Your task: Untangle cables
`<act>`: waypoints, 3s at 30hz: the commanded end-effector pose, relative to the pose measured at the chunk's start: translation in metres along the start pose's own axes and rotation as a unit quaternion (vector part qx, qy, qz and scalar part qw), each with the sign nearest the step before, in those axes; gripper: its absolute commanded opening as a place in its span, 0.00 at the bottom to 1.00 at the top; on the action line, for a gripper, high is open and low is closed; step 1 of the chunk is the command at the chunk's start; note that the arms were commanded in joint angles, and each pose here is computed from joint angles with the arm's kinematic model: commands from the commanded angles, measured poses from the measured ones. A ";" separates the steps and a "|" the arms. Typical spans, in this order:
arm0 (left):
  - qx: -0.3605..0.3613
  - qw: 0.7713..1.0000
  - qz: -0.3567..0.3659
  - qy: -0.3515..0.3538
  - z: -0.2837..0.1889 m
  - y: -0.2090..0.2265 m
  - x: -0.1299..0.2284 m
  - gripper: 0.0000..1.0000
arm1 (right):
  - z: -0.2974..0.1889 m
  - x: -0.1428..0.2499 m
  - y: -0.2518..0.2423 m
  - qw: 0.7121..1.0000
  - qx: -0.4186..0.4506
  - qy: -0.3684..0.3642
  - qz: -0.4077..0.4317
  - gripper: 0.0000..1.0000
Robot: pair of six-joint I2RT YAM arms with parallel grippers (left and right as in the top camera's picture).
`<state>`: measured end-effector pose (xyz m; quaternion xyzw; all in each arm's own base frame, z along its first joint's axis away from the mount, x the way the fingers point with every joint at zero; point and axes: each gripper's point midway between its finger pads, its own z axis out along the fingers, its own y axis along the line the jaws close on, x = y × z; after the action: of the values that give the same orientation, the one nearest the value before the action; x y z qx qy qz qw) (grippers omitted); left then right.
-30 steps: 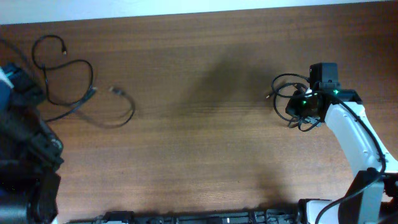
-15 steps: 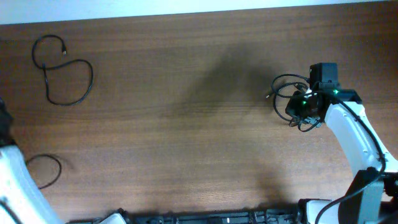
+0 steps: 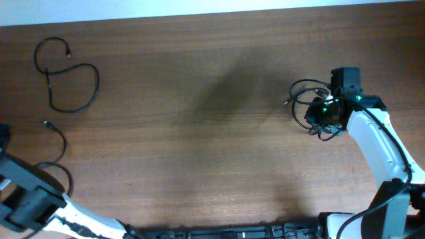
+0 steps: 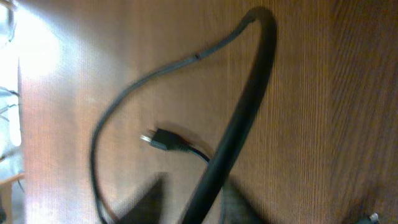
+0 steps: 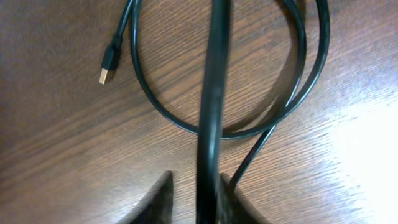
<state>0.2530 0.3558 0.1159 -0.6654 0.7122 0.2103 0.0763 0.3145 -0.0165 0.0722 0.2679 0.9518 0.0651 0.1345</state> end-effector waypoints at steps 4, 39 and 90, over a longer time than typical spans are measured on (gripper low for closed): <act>0.077 0.986 0.012 0.144 0.004 -0.027 0.055 0.99 | 0.000 -0.001 0.015 0.999 -0.041 0.006 -0.001 0.42; 0.263 0.918 0.257 0.148 -0.198 -0.084 0.207 0.99 | -0.056 0.132 0.326 0.847 -0.415 -0.108 -0.312 0.04; 0.241 0.809 0.462 -0.273 -0.273 -0.235 0.294 0.00 | -0.042 0.026 0.145 0.971 -0.203 -0.039 -0.120 0.99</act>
<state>0.4831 -0.0727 0.1606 -0.0843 0.9486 0.1619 0.2584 0.3521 0.1201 0.1345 0.1210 0.9384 0.2312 0.2267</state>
